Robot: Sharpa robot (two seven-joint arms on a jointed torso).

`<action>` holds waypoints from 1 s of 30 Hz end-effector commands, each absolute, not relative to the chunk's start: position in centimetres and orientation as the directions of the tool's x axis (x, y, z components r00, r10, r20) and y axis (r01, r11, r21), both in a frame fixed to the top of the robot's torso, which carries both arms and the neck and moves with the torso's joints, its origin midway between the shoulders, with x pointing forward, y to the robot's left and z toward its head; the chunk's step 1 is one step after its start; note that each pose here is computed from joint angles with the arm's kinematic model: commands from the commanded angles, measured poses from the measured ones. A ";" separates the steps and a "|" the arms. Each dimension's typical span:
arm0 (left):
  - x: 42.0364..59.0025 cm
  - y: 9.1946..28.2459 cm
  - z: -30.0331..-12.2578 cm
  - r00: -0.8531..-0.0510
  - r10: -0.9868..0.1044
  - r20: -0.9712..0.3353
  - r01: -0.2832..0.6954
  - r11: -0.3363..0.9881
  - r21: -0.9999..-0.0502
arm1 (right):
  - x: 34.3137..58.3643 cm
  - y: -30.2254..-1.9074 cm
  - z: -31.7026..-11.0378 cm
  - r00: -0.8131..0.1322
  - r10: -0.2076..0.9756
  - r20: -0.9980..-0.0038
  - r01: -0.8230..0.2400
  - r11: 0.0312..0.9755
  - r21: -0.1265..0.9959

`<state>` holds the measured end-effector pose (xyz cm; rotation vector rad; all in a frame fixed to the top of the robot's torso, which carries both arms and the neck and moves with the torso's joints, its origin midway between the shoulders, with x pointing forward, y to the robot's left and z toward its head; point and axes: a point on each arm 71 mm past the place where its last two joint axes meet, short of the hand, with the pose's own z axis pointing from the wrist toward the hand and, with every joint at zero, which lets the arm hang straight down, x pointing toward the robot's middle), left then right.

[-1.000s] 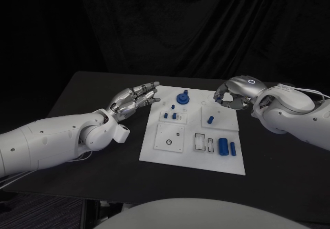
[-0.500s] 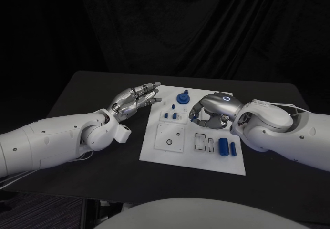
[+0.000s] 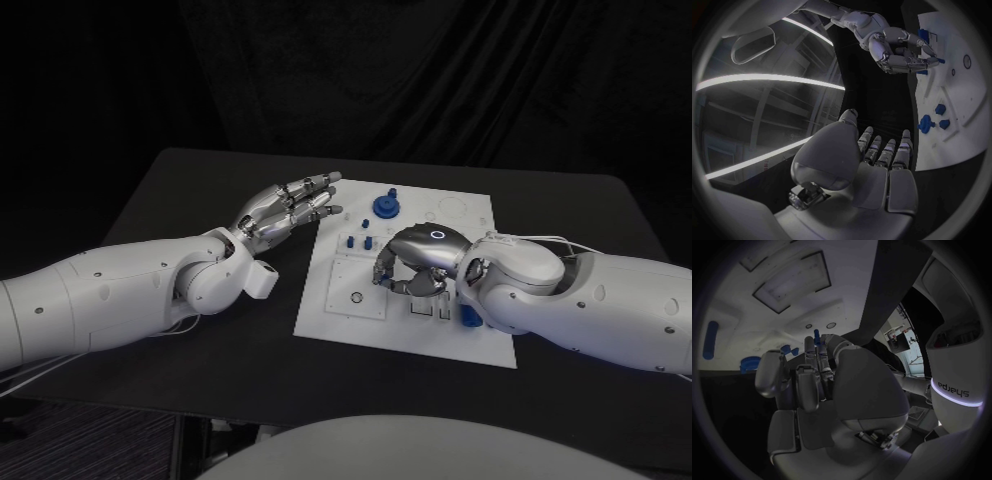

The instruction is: Assemble the parts on the task board

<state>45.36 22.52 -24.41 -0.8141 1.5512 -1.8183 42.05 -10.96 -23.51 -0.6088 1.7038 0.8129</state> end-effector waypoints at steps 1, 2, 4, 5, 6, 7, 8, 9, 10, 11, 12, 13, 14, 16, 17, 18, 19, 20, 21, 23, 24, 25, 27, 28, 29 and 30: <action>45.3 22.4 -24.1 -0.636 -0.767 0.079 0.086 -0.172 -0.981 | 42.1 -10.8 -24.1 -0.268 -0.041 -0.963 -0.745 0.643 0.180; 45.3 22.4 -24.2 -0.637 -0.767 0.079 0.086 -0.172 -0.981 | 42.1 -10.7 -24.2 -0.268 -0.043 -0.962 -0.745 0.643 0.179; 45.3 22.3 -24.2 -0.638 -0.766 0.081 0.083 -0.173 -0.981 | 42.1 -10.5 -24.4 -0.269 -0.047 -0.962 -0.746 0.642 0.177; 45.3 22.3 -24.3 -0.638 -0.765 0.081 0.082 -0.173 -0.982 | 42.1 -10.4 -24.5 -0.269 -0.047 -0.962 -0.746 0.642 0.177; 45.3 22.3 -24.3 -0.639 -0.765 0.082 0.081 -0.173 -0.982 | 42.2 -10.3 -24.6 -0.268 -0.046 -0.962 -0.746 0.642 0.177; 45.2 22.3 -24.3 -0.639 -0.765 0.082 0.081 -0.173 -0.982 | 42.2 -10.3 -24.6 -0.268 -0.046 -0.962 -0.746 0.642 0.177; 45.2 22.3 -24.3 -0.640 -0.764 0.083 0.080 -0.173 -0.982 | 42.2 -10.2 -24.7 -0.267 -0.045 -0.963 -0.746 0.641 0.178; 45.2 22.3 -24.4 -0.640 -0.764 0.083 0.079 -0.173 -0.982 | 42.2 -10.2 -24.7 -0.266 -0.043 -0.963 -0.746 0.641 0.178; 45.2 22.3 -24.4 -0.640 -0.764 0.084 0.078 -0.173 -0.982 | 42.2 -10.2 -24.7 -0.265 -0.042 -0.963 -0.746 0.641 0.178; 45.2 22.3 -24.4 -0.641 -0.763 0.084 0.077 -0.173 -0.982 | 42.2 -10.1 -24.8 -0.262 -0.042 -0.964 -0.747 0.642 0.175; 45.2 22.2 -24.4 -0.641 -0.763 0.085 0.076 -0.173 -0.982 | 42.3 -10.1 -24.8 -0.257 -0.042 -0.965 -0.748 0.642 0.172; 45.2 22.2 -24.4 -0.641 -0.763 0.085 0.076 -0.173 -0.982 | 42.3 -10.1 -24.8 -0.256 -0.042 -0.966 -0.748 0.641 0.171; 45.2 22.2 -24.5 -0.641 -0.763 0.085 0.075 -0.173 -0.982 | 42.3 -10.1 -24.8 -0.249 -0.042 -0.968 -0.749 0.641 0.166; 45.2 22.2 -24.5 -0.641 -0.762 0.086 0.074 -0.173 -0.982 | 42.4 -10.1 -24.8 -0.239 -0.040 -0.970 -0.751 0.641 0.158; 45.2 22.2 -24.5 -0.642 -0.762 0.086 0.073 -0.173 -0.982 | 42.4 -10.1 -24.8 -0.236 -0.040 -0.971 -0.751 0.641 0.156; 45.2 22.2 -24.5 -0.642 -0.762 0.086 0.073 -0.173 -0.982 | 42.4 -10.1 -24.8 -0.232 -0.039 -0.972 -0.752 0.641 0.154; 45.2 22.2 -24.5 -0.642 -0.762 0.087 0.072 -0.173 -0.982 | 42.5 -10.1 -24.8 -0.229 -0.038 -0.973 -0.752 0.642 0.152; 45.2 22.2 -24.5 -0.642 -0.761 0.087 0.072 -0.173 -0.982 | 42.5 -10.1 -24.8 -0.227 -0.037 -0.973 -0.752 0.642 0.151; 45.2 22.2 -24.6 -0.643 -0.761 0.087 0.071 -0.173 -0.982 | 42.5 -10.1 -24.8 -0.226 -0.037 -0.973 -0.752 0.642 0.150; 45.2 22.2 -24.6 -0.644 -0.760 0.088 0.069 -0.173 -0.982 | 42.6 -10.1 -24.8 -0.221 -0.035 -0.975 -0.752 0.643 0.148; 45.2 22.1 -24.6 -0.644 -0.759 0.089 0.068 -0.173 -0.982 | 42.6 -10.1 -24.7 -0.218 -0.032 -0.975 -0.751 0.643 0.146; 45.2 22.1 -24.6 -0.645 -0.759 0.090 0.068 -0.173 -0.983 | 42.7 -10.1 -24.7 -0.215 -0.030 -0.976 -0.751 0.644 0.146; 45.2 22.1 -24.7 -0.645 -0.759 0.090 0.066 -0.173 -0.983 | 42.7 -10.1 -24.7 -0.210 -0.026 -0.977 -0.751 0.645 0.145; 45.2 22.1 -24.7 -0.645 -0.758 0.091 0.066 -0.173 -0.983 | 42.8 -10.1 -24.7 -0.208 -0.024 -0.978 -0.750 0.645 0.144; 45.2 22.1 -24.7 -0.646 -0.758 0.091 0.064 -0.173 -0.983 | 42.8 -10.1 -24.7 -0.205 -0.021 -0.978 -0.749 0.647 0.143; 45.2 22.1 -24.8 -0.646 -0.758 0.091 0.064 -0.173 -0.983 | 42.9 -10.1 -24.7 -0.203 -0.020 -0.979 -0.748 0.648 0.142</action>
